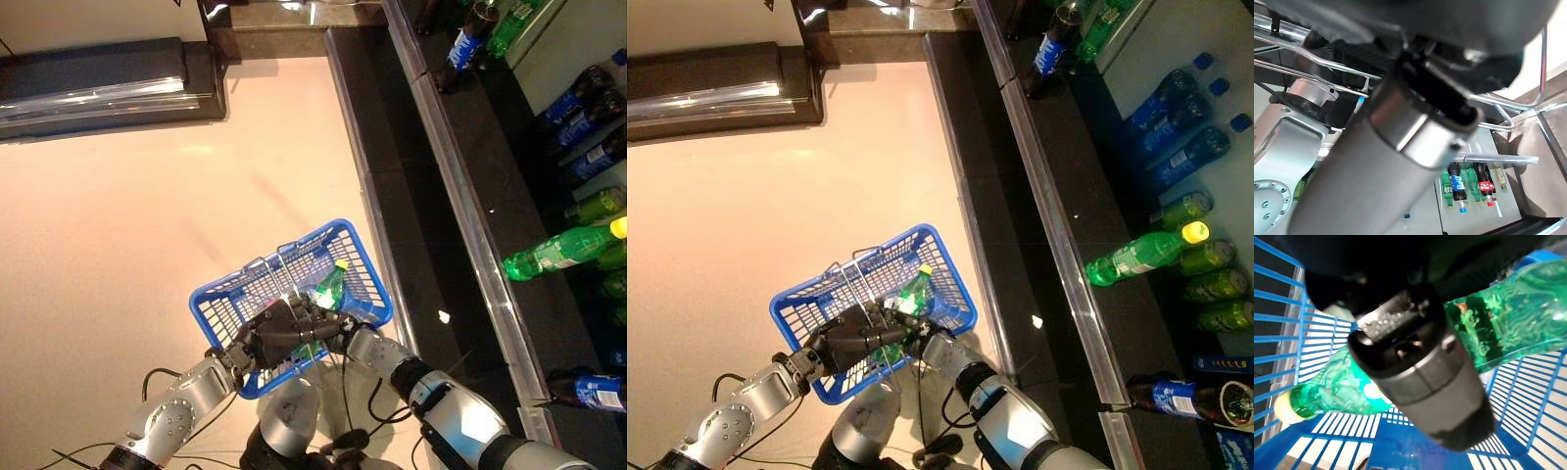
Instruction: Pick up the drink and place into the basket.
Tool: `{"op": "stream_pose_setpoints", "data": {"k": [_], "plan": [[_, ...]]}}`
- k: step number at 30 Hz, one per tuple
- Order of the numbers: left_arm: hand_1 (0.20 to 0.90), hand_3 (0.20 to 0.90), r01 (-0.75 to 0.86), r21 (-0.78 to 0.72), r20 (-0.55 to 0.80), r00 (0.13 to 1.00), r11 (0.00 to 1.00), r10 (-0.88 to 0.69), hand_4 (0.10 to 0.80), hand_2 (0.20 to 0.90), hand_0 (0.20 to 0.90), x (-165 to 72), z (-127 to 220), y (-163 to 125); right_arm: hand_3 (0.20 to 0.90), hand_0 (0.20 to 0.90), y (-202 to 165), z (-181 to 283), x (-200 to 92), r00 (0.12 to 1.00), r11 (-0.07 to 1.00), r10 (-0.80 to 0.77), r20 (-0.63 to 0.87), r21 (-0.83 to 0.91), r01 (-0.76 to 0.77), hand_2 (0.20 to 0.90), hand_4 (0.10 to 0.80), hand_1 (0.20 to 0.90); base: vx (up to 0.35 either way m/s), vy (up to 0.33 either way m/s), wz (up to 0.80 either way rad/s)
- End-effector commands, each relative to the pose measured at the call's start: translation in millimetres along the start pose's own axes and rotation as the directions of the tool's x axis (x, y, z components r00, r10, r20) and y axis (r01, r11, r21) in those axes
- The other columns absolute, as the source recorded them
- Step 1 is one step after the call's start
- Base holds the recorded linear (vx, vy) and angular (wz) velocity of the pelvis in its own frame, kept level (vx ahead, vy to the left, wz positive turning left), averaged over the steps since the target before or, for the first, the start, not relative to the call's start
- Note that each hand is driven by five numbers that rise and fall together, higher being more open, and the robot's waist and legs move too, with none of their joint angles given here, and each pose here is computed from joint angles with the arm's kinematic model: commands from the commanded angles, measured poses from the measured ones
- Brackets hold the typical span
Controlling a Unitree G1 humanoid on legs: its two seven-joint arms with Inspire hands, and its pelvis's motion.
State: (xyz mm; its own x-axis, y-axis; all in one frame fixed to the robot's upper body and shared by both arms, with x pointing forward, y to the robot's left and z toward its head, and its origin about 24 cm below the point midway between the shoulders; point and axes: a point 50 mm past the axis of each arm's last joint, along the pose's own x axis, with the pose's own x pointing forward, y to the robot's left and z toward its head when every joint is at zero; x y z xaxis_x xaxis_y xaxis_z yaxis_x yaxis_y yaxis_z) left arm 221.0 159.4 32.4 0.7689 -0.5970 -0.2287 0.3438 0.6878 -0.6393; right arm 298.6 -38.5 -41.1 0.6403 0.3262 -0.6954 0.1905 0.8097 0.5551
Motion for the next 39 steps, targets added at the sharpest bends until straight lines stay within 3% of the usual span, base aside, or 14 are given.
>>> {"op": "stream_pose_setpoints", "data": {"k": [1, 16, 25, 39], "plan": [[0.3, 0.2, 0.623, 0.187, 0.265, 0.712, 0.76, -0.65, 0.1, 0.3, 0.3, 1, 53, -127, 0.9, 0.9, 64, -7, -4, 0.968, 0.965, 0.253, -0.006, -0.07, -0.252, 0.9, 0.8, 0.9, 0.0, 0.0, 0.0], [0.3, 0.2, 0.609, 0.188, 0.28, 0.719, 0.771, -0.636, 0.1, 0.3, 0.3, 0, 54, -124, 0.9, 0.9, 65, -2, -6, 0.952, 0.953, 0.304, 0.022, -0.012, -0.304, 0.9, 0.8, 0.9, 0.0, 0.0, 0.0], [0.3, 0.2, 0.568, 0.186, 0.299, 0.744, 0.801, -0.597, 0.1, 0.3, 0.3, -6, 55, -112, 0.9, 0.9, 62, 12, -15, 0.909, 0.915, 0.393, 0.135, 0.034, -0.401, 0.9, 0.8, 0.9, 0.0, 0.0, 0.0], [0.3, 0.2, 0.177, 0.231, 0.509, 0.816, 0.957, -0.274, 0.1, 0.3, 0.3, -40, 55, -45, 0.9, 0.9, -1, -14, -59, 0.827, 0.862, 0.492, 0.27, -0.024, -0.506, 0.9, 0.8, 0.9, -0.03, -0.021, -0.08]]}}
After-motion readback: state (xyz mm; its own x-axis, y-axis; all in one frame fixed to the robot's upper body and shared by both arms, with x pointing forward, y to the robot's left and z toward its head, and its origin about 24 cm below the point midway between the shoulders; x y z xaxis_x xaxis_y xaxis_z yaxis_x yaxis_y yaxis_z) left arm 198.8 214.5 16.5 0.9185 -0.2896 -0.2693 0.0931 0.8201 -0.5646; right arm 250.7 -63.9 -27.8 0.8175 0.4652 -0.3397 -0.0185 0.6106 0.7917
